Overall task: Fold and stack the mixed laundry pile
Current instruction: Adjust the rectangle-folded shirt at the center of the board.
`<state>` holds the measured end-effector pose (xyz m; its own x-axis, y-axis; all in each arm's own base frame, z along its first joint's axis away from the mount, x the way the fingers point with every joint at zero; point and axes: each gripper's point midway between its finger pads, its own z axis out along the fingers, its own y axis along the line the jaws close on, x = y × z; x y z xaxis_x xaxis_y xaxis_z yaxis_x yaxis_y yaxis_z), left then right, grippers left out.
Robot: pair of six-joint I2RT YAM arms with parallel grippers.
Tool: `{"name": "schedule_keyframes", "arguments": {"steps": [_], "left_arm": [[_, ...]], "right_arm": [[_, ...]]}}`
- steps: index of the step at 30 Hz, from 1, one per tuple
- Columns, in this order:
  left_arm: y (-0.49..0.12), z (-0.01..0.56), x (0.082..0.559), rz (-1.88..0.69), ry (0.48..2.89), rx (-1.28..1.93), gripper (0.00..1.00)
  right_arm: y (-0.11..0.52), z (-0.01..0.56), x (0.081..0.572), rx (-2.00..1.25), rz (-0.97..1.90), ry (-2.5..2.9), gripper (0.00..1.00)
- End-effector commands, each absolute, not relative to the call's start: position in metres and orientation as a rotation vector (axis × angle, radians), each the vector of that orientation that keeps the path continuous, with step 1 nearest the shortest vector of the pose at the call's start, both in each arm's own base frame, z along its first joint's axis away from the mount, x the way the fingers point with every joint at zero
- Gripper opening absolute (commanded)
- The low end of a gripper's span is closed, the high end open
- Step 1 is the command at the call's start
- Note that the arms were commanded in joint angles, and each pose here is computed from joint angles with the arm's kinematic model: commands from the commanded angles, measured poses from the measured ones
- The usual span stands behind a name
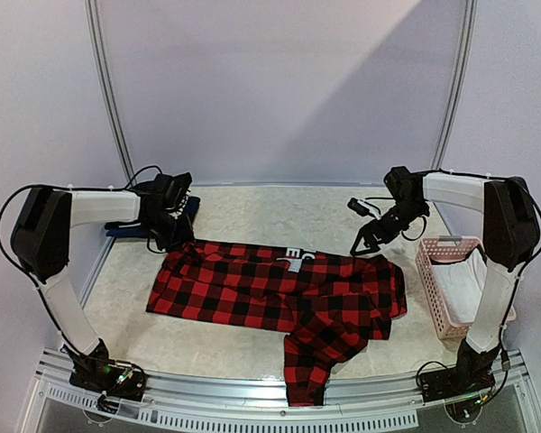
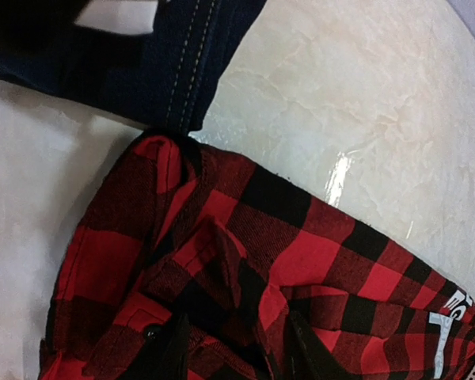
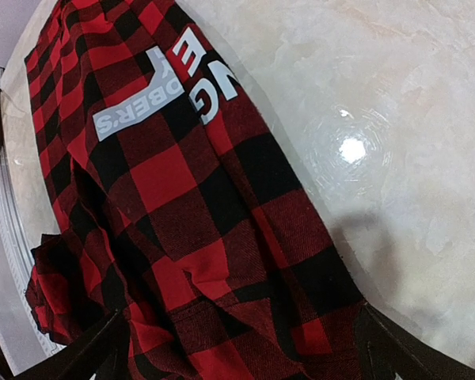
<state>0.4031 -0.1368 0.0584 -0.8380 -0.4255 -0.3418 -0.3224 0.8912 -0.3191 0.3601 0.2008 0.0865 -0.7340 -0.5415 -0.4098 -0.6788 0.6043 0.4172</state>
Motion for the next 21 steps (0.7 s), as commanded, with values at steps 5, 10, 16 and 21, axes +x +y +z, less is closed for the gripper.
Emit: {"name": "schedule_keyframes", "arguments": {"steps": [5, 10, 16, 21], "left_arm": [[-0.147, 0.027, 0.424, -0.503, 2.63, -0.622, 0.29], [-0.151, 0.03, 0.436, -0.555, 2.582, -0.64, 0.0], [-0.153, 0.062, 0.444, -0.643, 2.431, -0.598, 0.0], [-0.152, 0.082, 0.453, -0.676, 2.295, -0.531, 0.0]], "right_arm": [[0.201, 0.093, 0.358, -1.017, 0.835, 2.574, 0.99], [0.201, 0.091, 0.357, -1.015, 0.837, 2.581, 0.99], [0.2, 0.09, 0.357, -1.015, 0.833, 2.583, 0.99], [0.202, 0.087, 0.357, -1.013, 0.849, 2.586, 0.99]]}}
